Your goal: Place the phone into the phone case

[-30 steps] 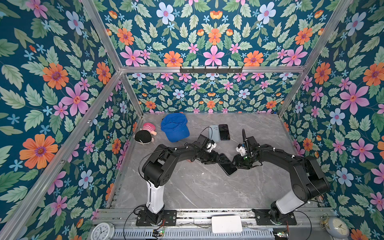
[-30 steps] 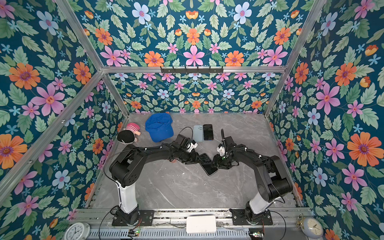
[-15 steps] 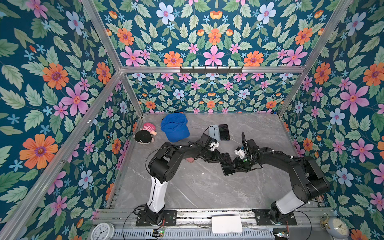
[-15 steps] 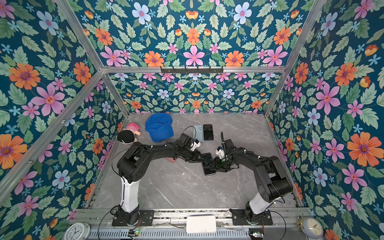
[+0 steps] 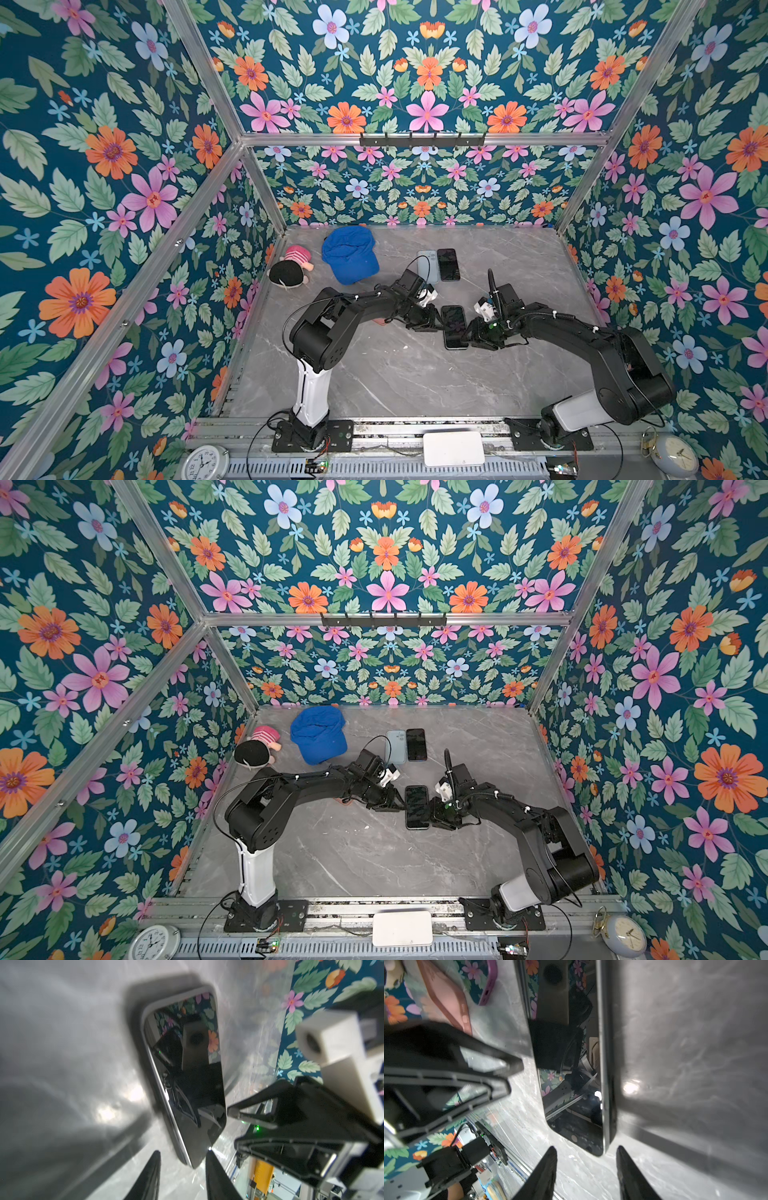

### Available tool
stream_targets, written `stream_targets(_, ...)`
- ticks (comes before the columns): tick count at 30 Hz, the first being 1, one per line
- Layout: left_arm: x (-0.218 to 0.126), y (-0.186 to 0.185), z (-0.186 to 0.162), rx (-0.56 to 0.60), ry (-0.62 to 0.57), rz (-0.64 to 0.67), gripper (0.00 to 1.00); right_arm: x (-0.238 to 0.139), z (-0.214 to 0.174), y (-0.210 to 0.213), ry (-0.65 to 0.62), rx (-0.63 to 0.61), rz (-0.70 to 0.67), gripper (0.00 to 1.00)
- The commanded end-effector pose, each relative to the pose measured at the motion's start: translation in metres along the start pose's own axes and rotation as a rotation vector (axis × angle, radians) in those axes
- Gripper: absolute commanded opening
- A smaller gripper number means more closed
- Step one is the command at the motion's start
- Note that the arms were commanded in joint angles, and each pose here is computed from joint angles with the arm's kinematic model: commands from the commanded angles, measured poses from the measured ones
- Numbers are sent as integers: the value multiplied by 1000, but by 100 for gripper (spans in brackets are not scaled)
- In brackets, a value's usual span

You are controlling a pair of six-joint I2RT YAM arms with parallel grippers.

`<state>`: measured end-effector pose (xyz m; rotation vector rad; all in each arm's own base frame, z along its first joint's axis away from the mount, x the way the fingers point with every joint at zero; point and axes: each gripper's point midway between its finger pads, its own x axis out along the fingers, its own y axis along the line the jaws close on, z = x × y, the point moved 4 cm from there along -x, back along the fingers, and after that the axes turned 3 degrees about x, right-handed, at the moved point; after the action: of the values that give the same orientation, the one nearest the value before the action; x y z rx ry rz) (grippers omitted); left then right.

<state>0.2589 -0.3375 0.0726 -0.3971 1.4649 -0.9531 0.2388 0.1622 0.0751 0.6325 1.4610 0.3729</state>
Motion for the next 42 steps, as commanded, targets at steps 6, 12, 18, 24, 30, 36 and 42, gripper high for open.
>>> stream_targets(6,7,-10,-15,-22,75,-12,35,7,3,8,-20,20,32,48)
stream_targets(12,14,-7,-19,-20,97,1,29,11,-2,11,-6,6,37,48)
stream_targets(18,18,-1,-23,-25,118,12,22,14,-4,13,5,-4,41,48)
stream_targets(24,19,8,-28,-23,143,55,14,15,-3,15,5,-9,41,48)
stream_targets(30,22,11,-26,-20,148,68,7,16,-5,16,12,-14,42,47)
stream_targets(36,24,15,-25,-18,154,81,5,18,-6,18,12,-22,44,47)
stream_targets(42,25,19,-26,-23,156,98,4,20,-8,19,13,-30,35,45)
